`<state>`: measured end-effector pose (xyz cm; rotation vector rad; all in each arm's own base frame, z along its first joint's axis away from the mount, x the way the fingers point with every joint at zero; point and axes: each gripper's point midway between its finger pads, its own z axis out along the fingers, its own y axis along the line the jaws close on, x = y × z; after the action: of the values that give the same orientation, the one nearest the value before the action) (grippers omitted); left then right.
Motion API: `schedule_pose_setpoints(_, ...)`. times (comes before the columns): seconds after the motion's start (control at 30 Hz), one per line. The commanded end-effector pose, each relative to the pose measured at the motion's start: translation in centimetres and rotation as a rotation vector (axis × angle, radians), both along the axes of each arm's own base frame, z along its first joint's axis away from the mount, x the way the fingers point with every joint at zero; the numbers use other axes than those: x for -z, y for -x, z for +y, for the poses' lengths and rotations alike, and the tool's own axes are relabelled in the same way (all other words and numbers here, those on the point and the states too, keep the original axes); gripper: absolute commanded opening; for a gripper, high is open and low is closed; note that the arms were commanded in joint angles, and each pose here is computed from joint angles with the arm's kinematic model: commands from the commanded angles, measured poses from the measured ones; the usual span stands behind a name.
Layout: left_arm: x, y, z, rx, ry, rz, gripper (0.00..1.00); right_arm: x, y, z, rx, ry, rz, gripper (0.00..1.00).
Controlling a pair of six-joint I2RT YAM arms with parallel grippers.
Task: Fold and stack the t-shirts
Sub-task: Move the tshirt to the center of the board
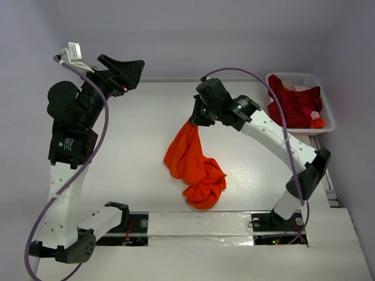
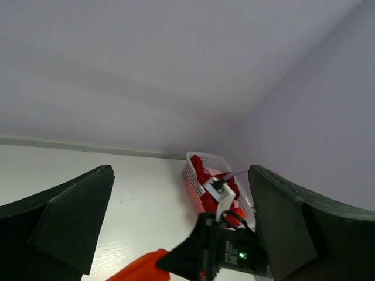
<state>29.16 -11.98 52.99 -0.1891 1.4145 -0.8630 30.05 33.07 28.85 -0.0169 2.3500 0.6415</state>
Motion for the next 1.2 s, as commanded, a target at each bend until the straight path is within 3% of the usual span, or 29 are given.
schedule_pose_setpoints(0.0,-1.6,0.7,0.0,0.002,0.003,-0.058,0.99,-1.3,-2.8,1.5,-0.041,-0.051,-0.05,0.0)
schedule_pose_setpoints(0.3,-0.9,0.6,-0.4,0.018,0.001,-0.039,0.99,1.2,-9.2,-0.8,0.051,-0.055,-0.012,0.0)
schedule_pose_setpoints(0.47,-0.5,0.4,-0.4,0.016,-0.002,-0.031,0.99,3.4,-13.8,-4.4,0.143,-0.031,0.007,0.0)
schedule_pose_setpoints(0.87,-0.6,0.5,-0.6,0.022,-0.001,-0.027,0.99,8.9,-17.5,-3.5,0.057,0.015,0.116,0.0)
schedule_pose_setpoints(1.0,-0.4,0.5,-0.6,0.02,0.0,-0.022,0.99,11.2,-19.1,-5.1,0.098,-0.002,0.188,0.0)
schedule_pose_setpoints(1.17,-0.2,0.4,-0.4,0.01,-0.005,-0.018,0.99,11.8,-21.4,-8.6,0.189,0.015,0.178,0.0)
